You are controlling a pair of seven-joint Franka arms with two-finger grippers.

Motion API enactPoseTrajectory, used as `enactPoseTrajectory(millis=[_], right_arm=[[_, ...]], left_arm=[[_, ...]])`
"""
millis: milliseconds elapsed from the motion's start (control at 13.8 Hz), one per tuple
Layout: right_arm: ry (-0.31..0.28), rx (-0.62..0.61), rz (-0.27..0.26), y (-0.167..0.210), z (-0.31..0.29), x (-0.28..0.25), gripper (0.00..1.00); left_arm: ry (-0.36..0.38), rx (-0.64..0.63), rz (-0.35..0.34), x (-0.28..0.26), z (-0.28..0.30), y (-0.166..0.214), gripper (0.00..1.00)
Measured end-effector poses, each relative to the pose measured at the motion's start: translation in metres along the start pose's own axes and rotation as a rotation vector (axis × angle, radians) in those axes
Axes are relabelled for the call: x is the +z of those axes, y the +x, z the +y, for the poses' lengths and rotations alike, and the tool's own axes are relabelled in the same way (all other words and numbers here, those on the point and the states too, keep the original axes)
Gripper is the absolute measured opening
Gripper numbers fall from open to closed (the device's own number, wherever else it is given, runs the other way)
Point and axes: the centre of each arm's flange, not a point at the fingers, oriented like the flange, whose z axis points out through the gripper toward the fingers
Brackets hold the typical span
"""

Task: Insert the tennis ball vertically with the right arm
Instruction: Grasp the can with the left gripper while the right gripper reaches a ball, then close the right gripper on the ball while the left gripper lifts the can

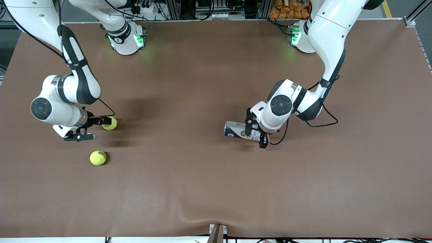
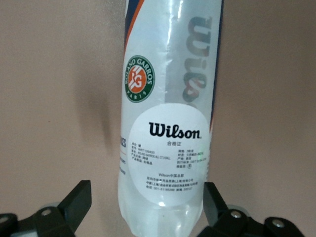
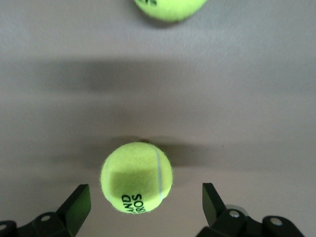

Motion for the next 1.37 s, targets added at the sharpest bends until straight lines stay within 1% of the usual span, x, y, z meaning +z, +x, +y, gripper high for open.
enactPoseTrajectory(millis=[145,362,723,795,868,1012,1157,1229,1374], right_arm=[[0.0,0.001,-0.01,-0.003,0.0,0.011,1.0],[0.008,0.014,-0.01,0.001,0.0,0.035,1.0],[0.038,0.045,-0.042,0.0,-0.001,0.058,1.0],[0.041,0.048,-0.045,0.0,-0.002,0.06,1.0],[0.043,0.05,-0.045,0.0,-0.002,0.06,1.0],[0.044,0.051,-0.044,0.0,-0.002,0.06,1.0],[0.043,0.051,-0.04,0.001,-0.002,0.059,1.0],[0.043,0.051,-0.037,0.001,-0.002,0.059,1.0],[0.043,0.051,-0.034,0.002,-0.002,0.058,1.0]], left_arm=[[0.011,0.006,0.005,0.006,0.004,-0.001,1.0],[0.013,0.011,0.006,0.016,0.01,-0.003,1.0],[0.027,0.036,-0.007,0.019,0.011,-0.003,1.0],[0.034,0.05,-0.016,0.02,0.011,-0.004,0.96],[0.041,0.062,-0.023,0.02,0.011,-0.004,0.95],[0.052,0.071,-0.026,0.018,0.009,-0.004,0.79],[0.063,0.071,-0.021,0.015,0.006,-0.002,0.76],[0.07,0.072,-0.016,0.012,0.005,-0.001,0.72],[0.082,0.063,0.006,0.004,0.002,0.005,0.72]])
